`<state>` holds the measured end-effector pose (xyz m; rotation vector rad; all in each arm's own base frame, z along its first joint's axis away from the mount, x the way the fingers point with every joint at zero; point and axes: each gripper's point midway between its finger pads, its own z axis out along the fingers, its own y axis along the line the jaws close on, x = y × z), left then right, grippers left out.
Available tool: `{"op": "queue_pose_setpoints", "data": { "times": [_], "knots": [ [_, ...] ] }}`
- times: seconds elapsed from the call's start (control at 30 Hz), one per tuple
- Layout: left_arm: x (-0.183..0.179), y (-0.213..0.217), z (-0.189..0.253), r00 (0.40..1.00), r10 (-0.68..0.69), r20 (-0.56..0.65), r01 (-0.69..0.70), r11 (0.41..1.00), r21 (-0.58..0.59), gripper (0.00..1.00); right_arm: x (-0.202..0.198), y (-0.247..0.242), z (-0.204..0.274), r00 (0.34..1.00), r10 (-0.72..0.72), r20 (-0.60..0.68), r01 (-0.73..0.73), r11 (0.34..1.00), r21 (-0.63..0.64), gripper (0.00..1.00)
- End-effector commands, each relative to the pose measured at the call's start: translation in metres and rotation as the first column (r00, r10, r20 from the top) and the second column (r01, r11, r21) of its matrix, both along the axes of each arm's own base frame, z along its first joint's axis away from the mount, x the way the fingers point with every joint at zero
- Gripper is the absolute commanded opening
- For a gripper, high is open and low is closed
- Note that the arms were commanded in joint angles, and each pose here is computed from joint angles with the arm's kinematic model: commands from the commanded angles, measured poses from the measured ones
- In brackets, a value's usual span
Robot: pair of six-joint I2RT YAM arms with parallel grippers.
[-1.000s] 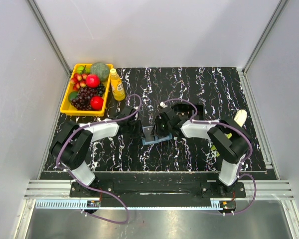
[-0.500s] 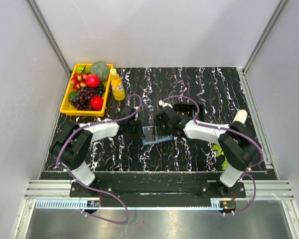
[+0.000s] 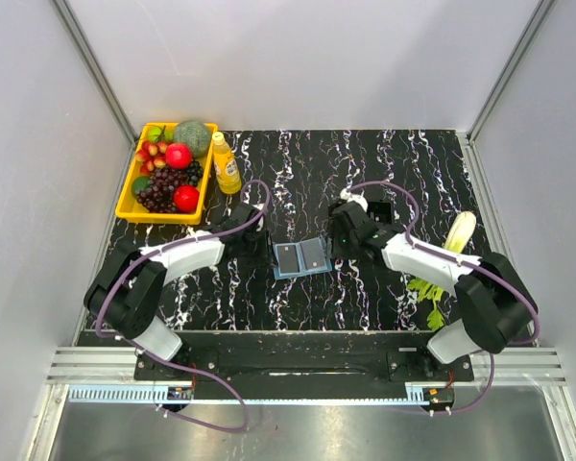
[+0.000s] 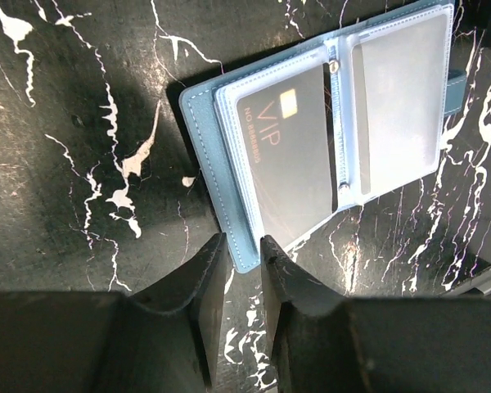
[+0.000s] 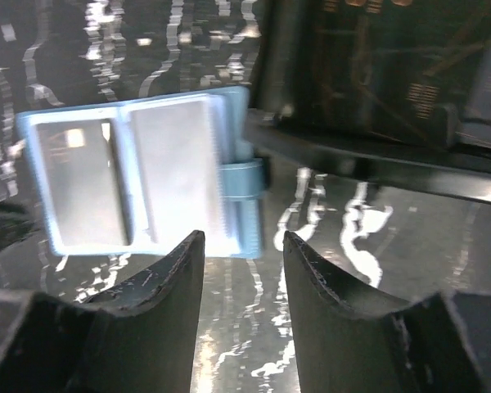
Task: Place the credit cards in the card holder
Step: Insert the credit card into the card holder, then close the card holder at the center of the board.
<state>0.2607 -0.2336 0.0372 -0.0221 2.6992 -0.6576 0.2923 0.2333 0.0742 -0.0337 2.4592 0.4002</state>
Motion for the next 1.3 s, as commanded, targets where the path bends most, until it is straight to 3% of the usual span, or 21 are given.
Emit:
{"op": "queue_pose_setpoints", "data": {
  "times": [0.0,0.17,0.4,0.57,0.7,1.03,1.17,1.27],
  "knots": [
    [0.002,0.005,0.005,0.999,0.004,0.034,-0.005,1.000,0.020,0.28,0.013,-0.035,-0.008,0.995,-0.100,0.015,0.101,0.994,-0.040,0.49],
    [0.001,0.011,0.016,0.998,0.019,0.057,-0.021,0.999,0.027,0.32,0.028,-0.062,-0.002,0.990,-0.135,0.041,0.139,0.985,-0.100,0.50],
    [0.000,0.017,0.037,0.993,0.042,0.108,-0.041,0.999,-0.011,0.51,0.006,-0.016,-0.003,0.995,0.096,0.013,-0.096,0.991,0.094,0.48],
    [-0.007,0.010,0.012,0.998,0.050,0.027,-0.049,0.998,-0.028,0.49,0.003,-0.020,-0.024,0.993,0.116,0.034,-0.118,0.991,0.062,0.48],
    [-0.006,-0.003,0.009,0.998,0.055,0.036,-0.051,0.992,-0.119,0.51,0.008,-0.013,-0.030,0.989,0.139,0.055,-0.142,0.987,0.069,0.49],
    [-0.004,-0.021,-0.005,0.999,0.048,0.024,-0.042,0.975,-0.220,0.54,0.009,0.000,-0.049,0.983,0.182,0.020,-0.183,0.979,0.095,0.49],
    [-0.002,-0.031,0.001,0.998,0.043,0.044,-0.028,0.956,-0.294,0.52,0.007,0.006,-0.051,0.977,0.215,0.011,-0.215,0.971,0.106,0.49],
    [0.000,-0.038,0.008,0.998,0.034,0.057,-0.013,0.943,-0.333,0.44,0.001,0.012,-0.053,0.970,0.241,0.008,-0.240,0.962,0.129,0.48]
  ]
}}
